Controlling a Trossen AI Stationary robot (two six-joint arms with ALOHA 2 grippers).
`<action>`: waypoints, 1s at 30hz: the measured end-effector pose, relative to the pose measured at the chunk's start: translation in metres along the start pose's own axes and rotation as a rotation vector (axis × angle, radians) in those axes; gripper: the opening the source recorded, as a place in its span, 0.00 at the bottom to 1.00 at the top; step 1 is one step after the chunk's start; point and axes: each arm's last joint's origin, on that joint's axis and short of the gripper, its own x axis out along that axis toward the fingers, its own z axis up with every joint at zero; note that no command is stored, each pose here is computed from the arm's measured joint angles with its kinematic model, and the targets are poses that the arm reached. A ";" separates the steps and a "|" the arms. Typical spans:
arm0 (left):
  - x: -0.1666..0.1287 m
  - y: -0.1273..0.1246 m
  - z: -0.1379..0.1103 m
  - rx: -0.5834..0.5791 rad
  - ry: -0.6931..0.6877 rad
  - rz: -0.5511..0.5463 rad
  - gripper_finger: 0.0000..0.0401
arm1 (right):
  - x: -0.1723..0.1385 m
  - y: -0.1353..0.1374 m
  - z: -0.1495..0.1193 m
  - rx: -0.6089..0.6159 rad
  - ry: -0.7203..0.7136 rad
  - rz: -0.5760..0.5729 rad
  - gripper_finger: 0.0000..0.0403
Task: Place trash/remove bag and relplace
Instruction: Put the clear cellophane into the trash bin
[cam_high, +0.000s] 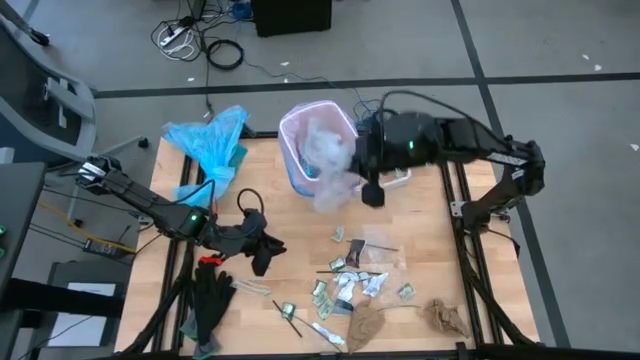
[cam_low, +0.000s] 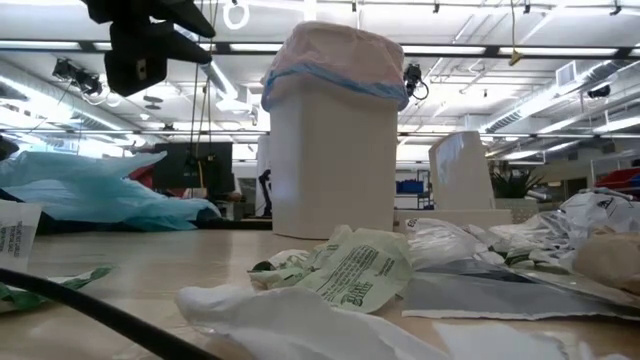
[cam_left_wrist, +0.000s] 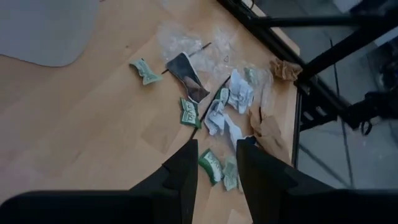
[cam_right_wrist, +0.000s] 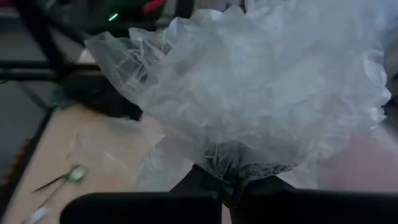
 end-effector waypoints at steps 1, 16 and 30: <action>0.000 0.000 0.000 -0.009 -0.006 0.001 0.30 | 0.005 -0.009 0.000 0.000 -0.008 -0.027 0.00; -0.001 -0.007 0.007 -0.072 -0.107 -0.047 0.30 | 0.091 -0.084 -0.042 0.211 0.255 -0.029 0.01; -0.001 -0.007 0.007 -0.072 -0.105 -0.045 0.30 | 0.064 -0.096 -0.041 0.230 0.300 -0.066 0.33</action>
